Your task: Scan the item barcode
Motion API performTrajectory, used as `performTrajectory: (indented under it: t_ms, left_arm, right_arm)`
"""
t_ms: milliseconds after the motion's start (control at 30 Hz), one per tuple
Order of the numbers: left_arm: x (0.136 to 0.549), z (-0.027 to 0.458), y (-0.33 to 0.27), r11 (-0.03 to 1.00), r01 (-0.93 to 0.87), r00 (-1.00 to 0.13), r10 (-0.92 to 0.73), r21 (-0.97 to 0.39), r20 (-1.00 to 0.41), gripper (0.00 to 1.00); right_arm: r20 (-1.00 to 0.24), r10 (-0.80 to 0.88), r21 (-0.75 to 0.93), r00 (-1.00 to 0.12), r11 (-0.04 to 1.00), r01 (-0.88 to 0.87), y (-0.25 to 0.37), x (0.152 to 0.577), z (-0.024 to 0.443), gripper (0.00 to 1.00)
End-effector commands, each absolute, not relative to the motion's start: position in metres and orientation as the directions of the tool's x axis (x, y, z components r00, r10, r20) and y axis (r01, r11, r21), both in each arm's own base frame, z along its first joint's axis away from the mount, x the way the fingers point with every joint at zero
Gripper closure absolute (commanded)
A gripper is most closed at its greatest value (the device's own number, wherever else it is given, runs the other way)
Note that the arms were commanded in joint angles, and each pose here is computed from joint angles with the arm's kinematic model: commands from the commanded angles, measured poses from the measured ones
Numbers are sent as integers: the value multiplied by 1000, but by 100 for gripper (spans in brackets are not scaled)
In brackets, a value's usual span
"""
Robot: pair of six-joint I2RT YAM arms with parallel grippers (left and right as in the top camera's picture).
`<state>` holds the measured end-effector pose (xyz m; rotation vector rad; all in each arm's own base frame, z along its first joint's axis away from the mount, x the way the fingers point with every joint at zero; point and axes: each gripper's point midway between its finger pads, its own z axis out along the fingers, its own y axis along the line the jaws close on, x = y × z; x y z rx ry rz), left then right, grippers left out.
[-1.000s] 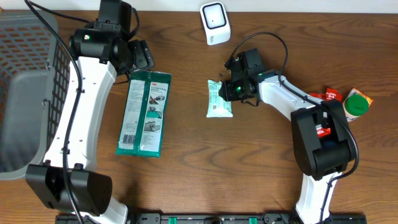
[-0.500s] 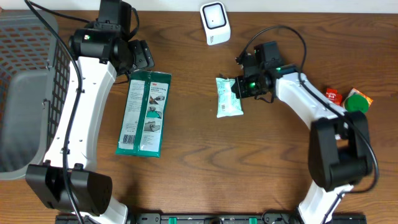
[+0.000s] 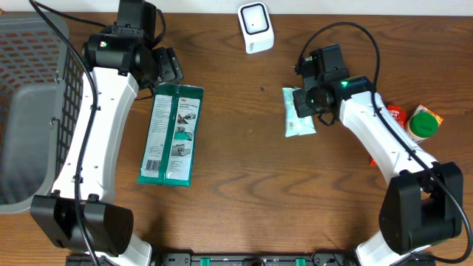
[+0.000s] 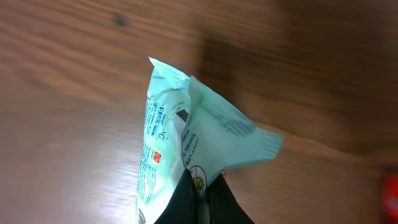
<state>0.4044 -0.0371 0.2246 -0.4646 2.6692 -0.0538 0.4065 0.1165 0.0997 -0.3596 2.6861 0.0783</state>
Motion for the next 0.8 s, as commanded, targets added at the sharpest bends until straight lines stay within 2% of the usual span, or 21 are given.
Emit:
performTrajectory:
  t_ms: [0,200,367,467,567,767]
  left_arm:
    - [404,230,-33,946,-310,-848,-322,-98,-421,14]
    - [404,230,-33,946,-309,-848,-321,-98,-421,14]
    - [404,230,-33,946,-310,-848,-322,-98,-421,14]
    - [404,230,-33,946,-310,-848,-322,-98,-421,14]
    - [404,230,-33,946,-310,-848,-322,-98,-421,14]
    - [404,230,-33,946,-309,-848,-321,-98,-421,14]
  right_arm:
    - [-446,-251,-244,-859,958,-154,91,410,117,99]
    - [-463,-297,-462,-835,885,-58,92,401,132,99]
    - [-475,-328,-558,-817,830,-8,97,393,135,99]
    - [-482,-361,-647,-798,761,46,92,387,133,99]
    - [-484,-374,-674,-791,736,64,89,384,125,99]
    - [-502,-367,-657,-784,751,69,89,382,106,99]
